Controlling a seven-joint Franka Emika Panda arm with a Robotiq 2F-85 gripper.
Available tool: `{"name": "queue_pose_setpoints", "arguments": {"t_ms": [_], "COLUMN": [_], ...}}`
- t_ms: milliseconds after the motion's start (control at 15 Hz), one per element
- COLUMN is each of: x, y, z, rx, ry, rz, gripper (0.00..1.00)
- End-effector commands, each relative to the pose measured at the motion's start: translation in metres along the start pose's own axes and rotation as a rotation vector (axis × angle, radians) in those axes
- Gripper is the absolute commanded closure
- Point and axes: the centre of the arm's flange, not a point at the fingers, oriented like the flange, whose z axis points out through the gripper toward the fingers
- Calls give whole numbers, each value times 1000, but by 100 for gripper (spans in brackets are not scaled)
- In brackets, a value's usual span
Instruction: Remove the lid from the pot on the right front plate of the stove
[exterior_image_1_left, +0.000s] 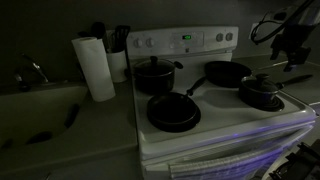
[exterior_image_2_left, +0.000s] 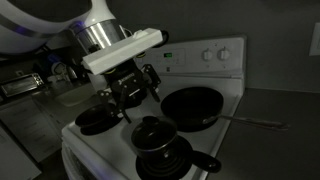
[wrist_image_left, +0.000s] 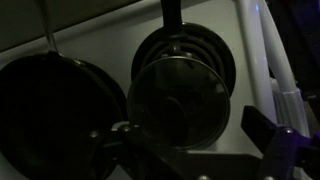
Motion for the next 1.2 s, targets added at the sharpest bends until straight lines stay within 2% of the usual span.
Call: {"name": "queue_pose_setpoints", "arguments": {"t_ms": [0,200,400,667,1133], "x": [-22,-21,-15,-6,12], "y": [11,19,23,28,27], "z": [26,43,57,73,97], "rx": [2,5,-37,-55,-14], "ry": [11,28,32,54,123], "rz": [-61,-87,-90,-91,-87], "gripper": [0,0,0,0,0]}}
